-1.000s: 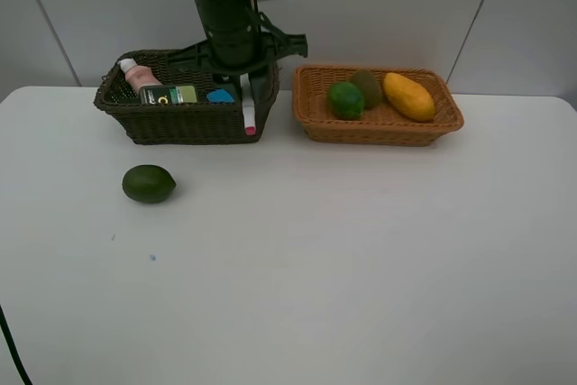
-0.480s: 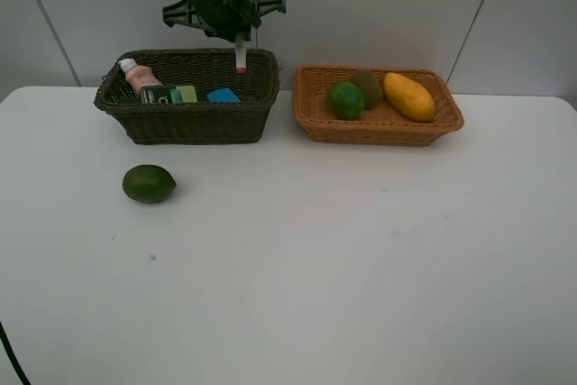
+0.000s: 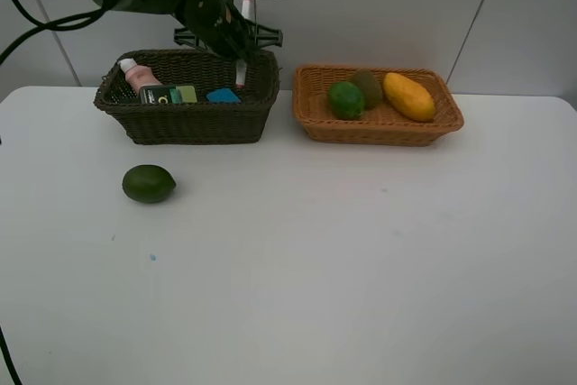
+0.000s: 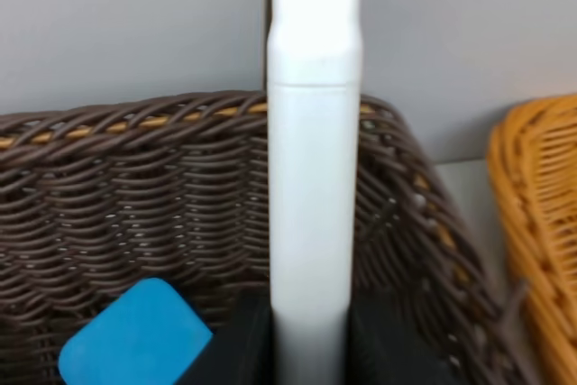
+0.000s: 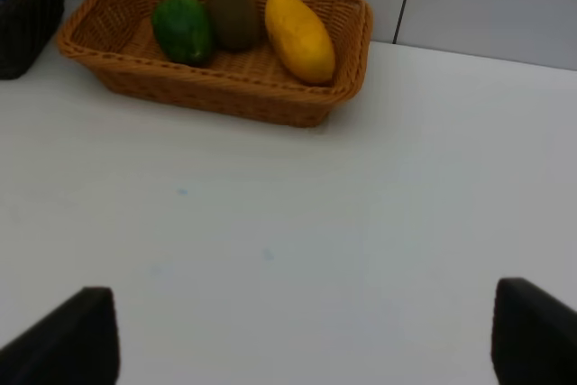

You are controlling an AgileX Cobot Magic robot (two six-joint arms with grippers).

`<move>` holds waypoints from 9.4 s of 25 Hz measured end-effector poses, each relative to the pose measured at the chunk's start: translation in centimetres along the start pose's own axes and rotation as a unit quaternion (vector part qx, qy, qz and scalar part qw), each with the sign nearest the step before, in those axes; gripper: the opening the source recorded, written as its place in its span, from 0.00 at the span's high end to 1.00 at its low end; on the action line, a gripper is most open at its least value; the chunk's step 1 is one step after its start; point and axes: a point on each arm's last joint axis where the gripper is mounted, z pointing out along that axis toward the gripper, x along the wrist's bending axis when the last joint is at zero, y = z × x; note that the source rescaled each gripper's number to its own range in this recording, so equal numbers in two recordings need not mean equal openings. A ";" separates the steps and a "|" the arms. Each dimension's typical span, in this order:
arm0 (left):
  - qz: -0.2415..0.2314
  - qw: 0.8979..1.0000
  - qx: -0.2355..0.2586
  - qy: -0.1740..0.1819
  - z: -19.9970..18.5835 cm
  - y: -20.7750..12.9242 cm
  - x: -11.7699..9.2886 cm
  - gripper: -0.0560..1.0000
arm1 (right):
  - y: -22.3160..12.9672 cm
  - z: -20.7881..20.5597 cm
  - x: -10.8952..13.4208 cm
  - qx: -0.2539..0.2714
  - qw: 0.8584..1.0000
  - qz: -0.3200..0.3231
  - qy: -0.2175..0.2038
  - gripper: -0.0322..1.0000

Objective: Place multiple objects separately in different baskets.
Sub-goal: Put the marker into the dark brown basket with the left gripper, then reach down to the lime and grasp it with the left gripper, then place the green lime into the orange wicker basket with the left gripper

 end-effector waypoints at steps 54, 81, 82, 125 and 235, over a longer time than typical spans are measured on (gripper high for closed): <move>0.063 0.993 0.093 0.047 -6.2 1.9 -0.6 0.00 | 0.0 0.0 0.0 0.000 1.000 0.000 0.000 0.00; 0.411 0.848 0.306 -0.135 -13.2 -3.9 5.5 0.00 | 0.0 0.0 0.0 0.000 1.000 0.000 0.000 0.00; 0.417 0.845 0.307 -0.137 -13.1 -4.0 5.5 0.00 | 0.0 0.0 0.0 0.000 1.000 0.000 0.000 0.00; 0.498 0.798 0.317 -0.120 -7.6 -12.8 7.4 0.00 | 0.0 0.0 0.0 0.000 1.000 0.000 0.000 0.00; 0.229 0.955 -0.130 -0.137 0.9 -5.0 -11.7 0.29 | 0.0 0.0 0.0 0.000 1.000 0.000 0.000 0.00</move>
